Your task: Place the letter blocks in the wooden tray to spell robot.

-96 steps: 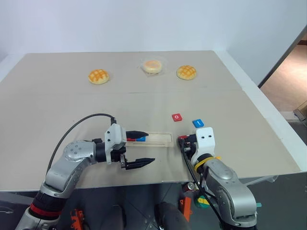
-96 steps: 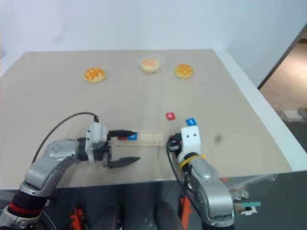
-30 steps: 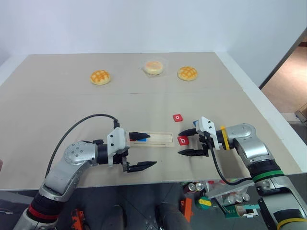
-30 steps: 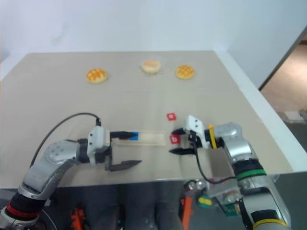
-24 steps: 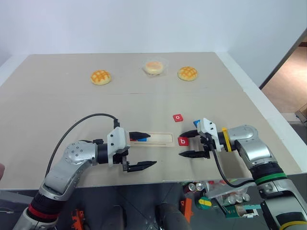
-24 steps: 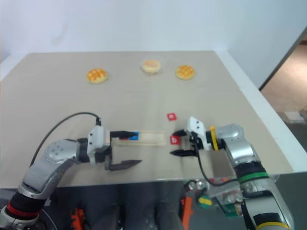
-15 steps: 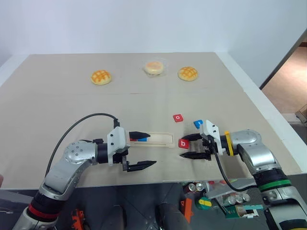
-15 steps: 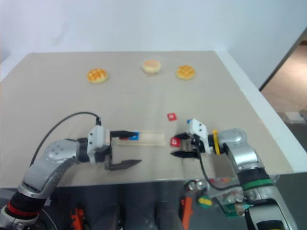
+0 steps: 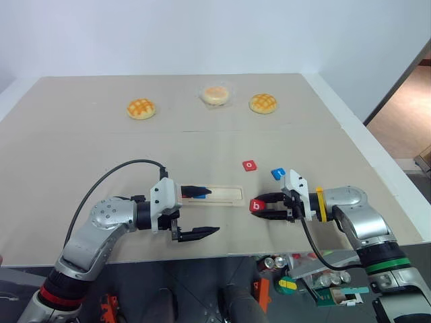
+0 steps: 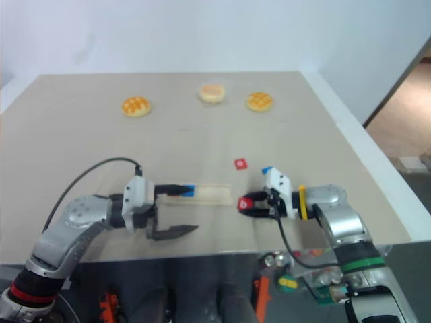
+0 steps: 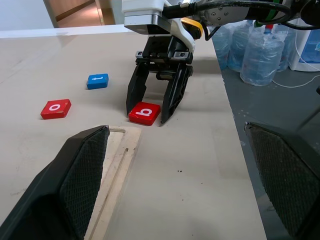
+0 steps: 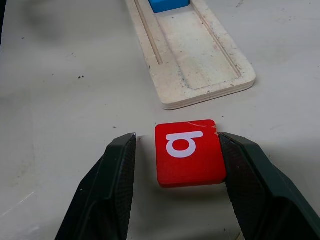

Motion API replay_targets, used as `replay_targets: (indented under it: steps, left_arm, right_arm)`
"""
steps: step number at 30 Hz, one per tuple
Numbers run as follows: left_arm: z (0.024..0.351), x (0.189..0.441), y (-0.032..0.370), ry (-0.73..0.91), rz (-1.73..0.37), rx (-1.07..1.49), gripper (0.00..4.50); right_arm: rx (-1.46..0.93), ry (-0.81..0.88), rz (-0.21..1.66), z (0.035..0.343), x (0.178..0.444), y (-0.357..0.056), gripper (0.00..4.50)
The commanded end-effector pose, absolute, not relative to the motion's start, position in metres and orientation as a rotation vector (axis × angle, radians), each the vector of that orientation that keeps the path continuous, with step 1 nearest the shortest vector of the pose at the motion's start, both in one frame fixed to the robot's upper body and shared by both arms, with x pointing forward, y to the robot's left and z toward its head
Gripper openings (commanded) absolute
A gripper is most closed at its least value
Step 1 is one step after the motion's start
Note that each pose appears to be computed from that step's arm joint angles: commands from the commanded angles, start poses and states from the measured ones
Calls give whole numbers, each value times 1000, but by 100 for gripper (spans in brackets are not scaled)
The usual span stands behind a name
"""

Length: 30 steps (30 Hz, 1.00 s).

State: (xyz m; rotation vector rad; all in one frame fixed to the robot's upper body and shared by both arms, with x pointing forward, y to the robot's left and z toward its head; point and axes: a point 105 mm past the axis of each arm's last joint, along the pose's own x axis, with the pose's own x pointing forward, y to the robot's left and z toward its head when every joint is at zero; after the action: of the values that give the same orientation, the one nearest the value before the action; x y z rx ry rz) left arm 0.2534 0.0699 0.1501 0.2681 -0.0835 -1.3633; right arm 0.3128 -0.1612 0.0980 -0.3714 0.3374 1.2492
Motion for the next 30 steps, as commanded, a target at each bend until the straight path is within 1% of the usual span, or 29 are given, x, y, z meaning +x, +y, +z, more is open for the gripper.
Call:
replay_targets:
  steps: [1, 2, 10, 12, 16, 19, 21, 24, 28, 30]
  left_arm:
    - [159, 256, 73, -126, -1341, 287, 450]
    - [159, 256, 73, -126, -1340, 287, 450]
    - [159, 258, 73, -133, -1326, 284, 450]
    - [160, 261, 74, -137, -1297, 272, 450]
    - [161, 268, 82, -137, -1214, 239, 450]
    - [160, 273, 92, -129, -1142, 200, 450]
    - [158, 275, 99, -123, -1098, 190, 450]
    - [154, 276, 111, -109, -1041, 177, 450]
    - [150, 275, 119, -96, -1017, 157, 450]
    - [148, 274, 124, -86, -1010, 156, 450]
  right_arm:
    - [-368, 328, 1230, 104, 311, -166, 147]
    - [-364, 320, 1223, 105, 311, -166, 126]
    - [-386, 257, 1163, 112, 312, -166, 126]
    - [-403, 226, 1147, 123, 315, -165, 126]
    - [-400, 135, 1122, 163, 328, -156, 126]
    - [-422, 121, 1181, 179, 329, -137, 126]
    - [-453, 132, 1236, 180, 326, -122, 126]
    - [-494, 144, 1308, 173, 326, -98, 126]
    - [-545, 172, 1368, 159, 331, -78, 126]
    - [-554, 202, 1378, 147, 338, -67, 126]
